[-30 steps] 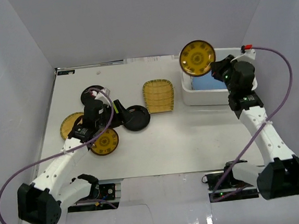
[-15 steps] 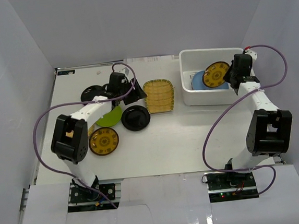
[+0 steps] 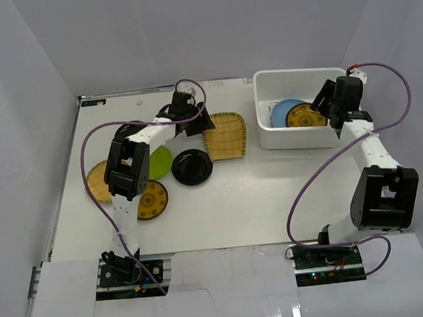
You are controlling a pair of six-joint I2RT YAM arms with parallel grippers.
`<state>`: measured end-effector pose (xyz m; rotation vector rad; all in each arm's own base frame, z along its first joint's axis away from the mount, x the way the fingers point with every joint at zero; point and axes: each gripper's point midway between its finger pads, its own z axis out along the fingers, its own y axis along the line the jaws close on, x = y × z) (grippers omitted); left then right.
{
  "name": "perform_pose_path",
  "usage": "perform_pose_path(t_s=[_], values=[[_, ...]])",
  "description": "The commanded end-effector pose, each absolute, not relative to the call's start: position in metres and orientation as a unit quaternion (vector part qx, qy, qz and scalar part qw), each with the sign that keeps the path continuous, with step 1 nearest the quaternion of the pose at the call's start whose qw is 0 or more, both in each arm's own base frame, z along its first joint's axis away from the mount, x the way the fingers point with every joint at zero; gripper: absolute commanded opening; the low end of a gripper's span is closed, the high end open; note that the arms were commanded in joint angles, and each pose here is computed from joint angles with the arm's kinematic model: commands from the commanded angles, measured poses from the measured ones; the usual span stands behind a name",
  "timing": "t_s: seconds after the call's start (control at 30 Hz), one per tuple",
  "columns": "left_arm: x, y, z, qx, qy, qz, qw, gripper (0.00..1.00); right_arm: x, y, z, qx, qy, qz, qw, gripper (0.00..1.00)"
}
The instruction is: Place the plates into the plastic bin on the countertop
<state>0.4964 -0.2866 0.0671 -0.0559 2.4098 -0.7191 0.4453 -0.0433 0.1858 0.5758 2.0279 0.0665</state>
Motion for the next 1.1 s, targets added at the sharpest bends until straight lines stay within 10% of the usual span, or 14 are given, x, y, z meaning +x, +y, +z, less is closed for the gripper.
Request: perform_pose_path(t_s=[0.0, 0.23, 0.43, 0.83, 1.07], values=[[0.504, -0.287, 0.07, -0.015, 0.912, -0.265, 0.312, 0.67, 0.439, -0.034, 0.241, 0.215, 0.801, 0.068, 0.554, 0.68], [0.509, -0.288, 0.055, -0.026, 0.911, -0.279, 0.304, 0.45, 0.413, 0.008, 0.277, 0.162, 0.774, 0.17, 0.588, 0.67], [0.51, -0.286, 0.066, -0.047, 0.898, -0.315, 0.304, 0.0, 0.39, 0.034, 0.293, 0.121, 0.759, 0.221, 0.6, 0.66], [0.499, -0.226, 0.225, -0.066, 0.81, -0.415, 0.41, 0.0, 0.347, 0.164, 0.31, -0.08, 0.762, 0.319, 0.558, 0.97], [0.414, -0.227, 0.278, -0.026, 0.76, -0.499, 0.415, 0.0, 0.341, 0.234, 0.289, -0.124, 0.775, 0.346, 0.515, 0.95]])
